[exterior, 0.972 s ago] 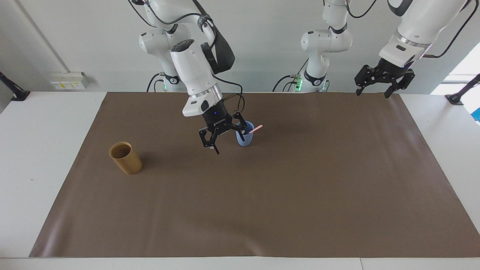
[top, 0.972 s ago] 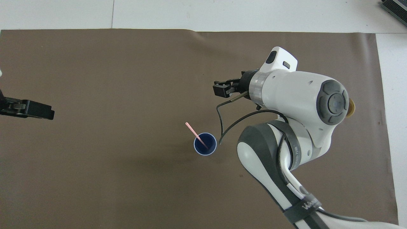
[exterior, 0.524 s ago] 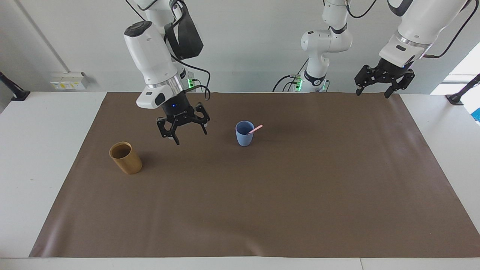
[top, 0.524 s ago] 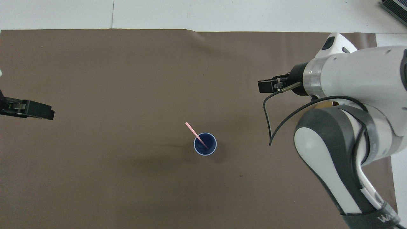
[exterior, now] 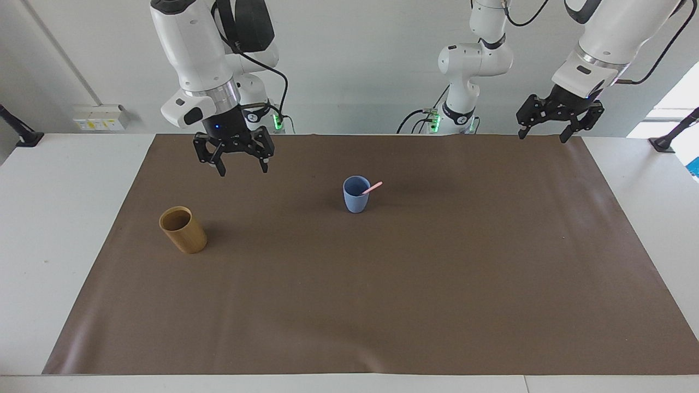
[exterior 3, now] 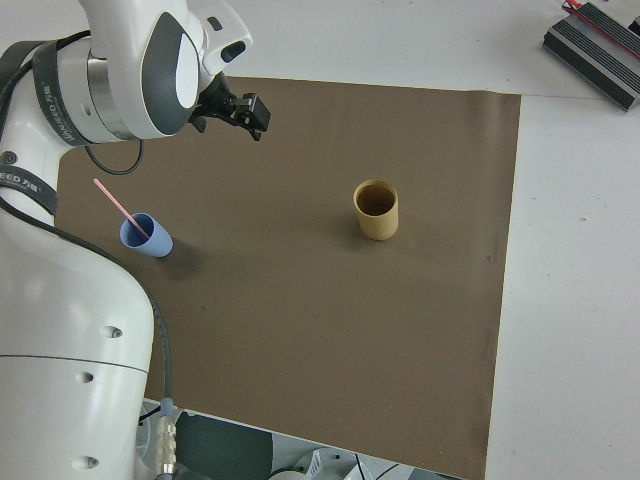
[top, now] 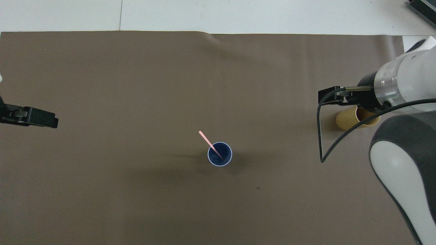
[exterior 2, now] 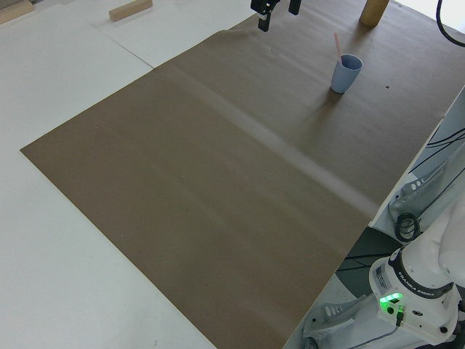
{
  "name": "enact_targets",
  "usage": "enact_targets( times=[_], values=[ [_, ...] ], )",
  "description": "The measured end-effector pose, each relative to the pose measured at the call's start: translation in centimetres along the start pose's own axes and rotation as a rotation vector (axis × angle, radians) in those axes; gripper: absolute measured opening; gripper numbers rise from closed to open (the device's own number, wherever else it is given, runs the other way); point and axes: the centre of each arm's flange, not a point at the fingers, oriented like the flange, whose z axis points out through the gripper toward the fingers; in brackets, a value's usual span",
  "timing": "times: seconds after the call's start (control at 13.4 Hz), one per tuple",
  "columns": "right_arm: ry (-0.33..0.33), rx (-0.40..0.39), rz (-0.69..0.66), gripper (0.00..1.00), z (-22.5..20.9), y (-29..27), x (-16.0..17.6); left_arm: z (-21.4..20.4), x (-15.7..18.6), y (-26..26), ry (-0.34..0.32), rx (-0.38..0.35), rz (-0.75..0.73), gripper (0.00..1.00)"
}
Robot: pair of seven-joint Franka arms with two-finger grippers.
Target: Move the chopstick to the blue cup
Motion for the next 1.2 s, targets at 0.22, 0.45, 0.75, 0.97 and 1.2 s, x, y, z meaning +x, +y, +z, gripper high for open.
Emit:
enact_targets(
  times=[0.22, 0.45, 0.75, 0.97, 1.2],
  values=[
    [-0.026, -0.013, 0.081, 1.0, -1.4, 4.6, 0.4, 0.0, 0.0, 0.0, 0.0, 0.0, 0.0, 1.0],
    [-0.069, -0.026, 0.165, 1.0, -2.0, 9.4, -0.1, 0.0, 0.0, 0.0, 0.001, 0.0, 0.0, 1.0],
    [-0.076, -0.028, 0.196, 1.0, -2.9, 11.3, -0.7, -0.4, 0.0, 0.0, 0.009, 0.001, 0.0, 1.0],
    [-0.064, -0.029, 0.158, 1.0, -3.3, 11.2, -0.7, -0.5, 0.0, 0.3, 0.011, 0.001, 0.005, 1.0],
    [-0.066, -0.045, 0.086, 1.0, -4.1, 11.4, -1.1, -0.5, 0.0, 0.4, 0.011, 0.001, 0.007, 1.0]
  ],
)
